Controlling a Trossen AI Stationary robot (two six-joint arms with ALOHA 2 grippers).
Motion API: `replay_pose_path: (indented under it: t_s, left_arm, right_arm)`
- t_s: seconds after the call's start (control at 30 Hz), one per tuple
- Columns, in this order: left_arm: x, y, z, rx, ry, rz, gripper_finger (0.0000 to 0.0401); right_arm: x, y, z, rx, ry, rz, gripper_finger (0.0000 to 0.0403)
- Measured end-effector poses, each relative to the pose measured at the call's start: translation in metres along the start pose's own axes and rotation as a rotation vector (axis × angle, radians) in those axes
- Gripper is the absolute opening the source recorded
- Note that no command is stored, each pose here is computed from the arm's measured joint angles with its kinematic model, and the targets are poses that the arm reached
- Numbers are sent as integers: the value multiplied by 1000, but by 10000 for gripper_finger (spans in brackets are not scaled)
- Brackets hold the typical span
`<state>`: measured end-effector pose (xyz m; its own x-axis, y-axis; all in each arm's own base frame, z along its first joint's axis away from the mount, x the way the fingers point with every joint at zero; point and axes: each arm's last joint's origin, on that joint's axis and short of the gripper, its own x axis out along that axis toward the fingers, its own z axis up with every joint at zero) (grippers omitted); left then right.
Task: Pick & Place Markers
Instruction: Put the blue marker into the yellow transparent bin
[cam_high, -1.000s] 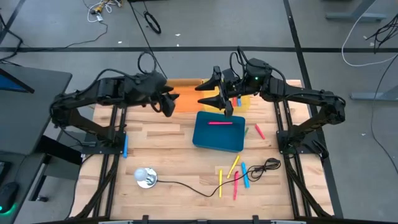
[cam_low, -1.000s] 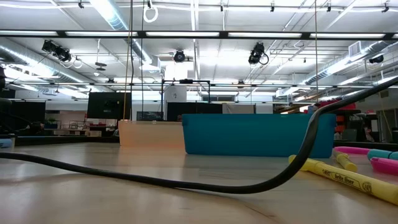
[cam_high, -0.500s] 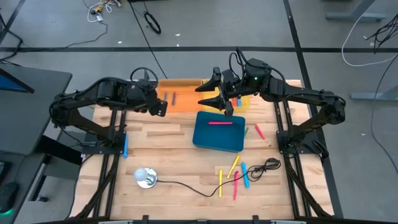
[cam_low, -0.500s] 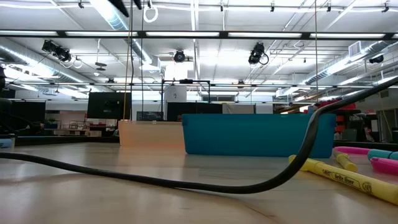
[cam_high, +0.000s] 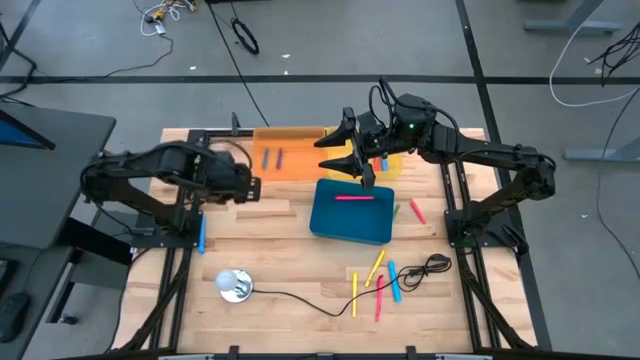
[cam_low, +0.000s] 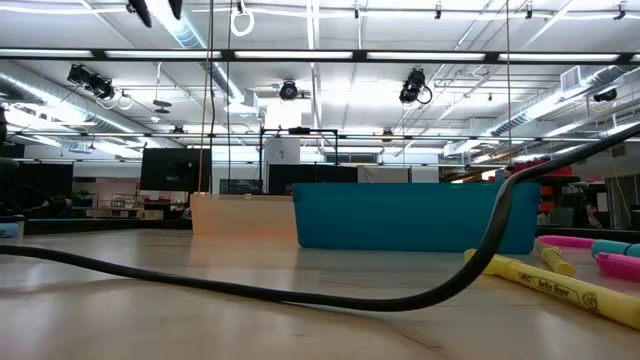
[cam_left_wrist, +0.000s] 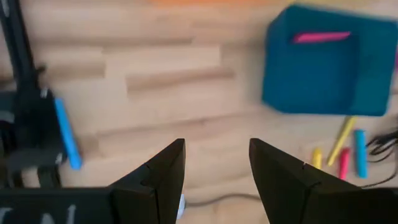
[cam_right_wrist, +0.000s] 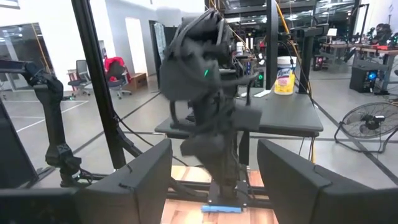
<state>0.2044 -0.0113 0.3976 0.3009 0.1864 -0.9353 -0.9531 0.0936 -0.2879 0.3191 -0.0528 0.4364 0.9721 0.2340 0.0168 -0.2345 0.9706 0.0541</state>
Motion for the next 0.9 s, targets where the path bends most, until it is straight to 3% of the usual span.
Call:
replay_pose_path:
  t_s: [0.2, 0.47, 0.63, 0.9]
  left_arm:
    - [32, 8, -22, -83, 89, 141, 173]
    - [73, 28, -47, -139, 69, 337, 153]
    - [93, 42, -63, -131, 118, 449, 179]
    - [119, 64, -91, -178, 118, 527, 244]
  right_arm:
    - [0, 0, 0, -2, 0, 0, 236]
    - [0, 0, -1, -30, 6, 0, 236]
    - [0, 0, -1, -30, 14, -1, 236]
    - [0, 0, -6, -53, 61, -2, 236]
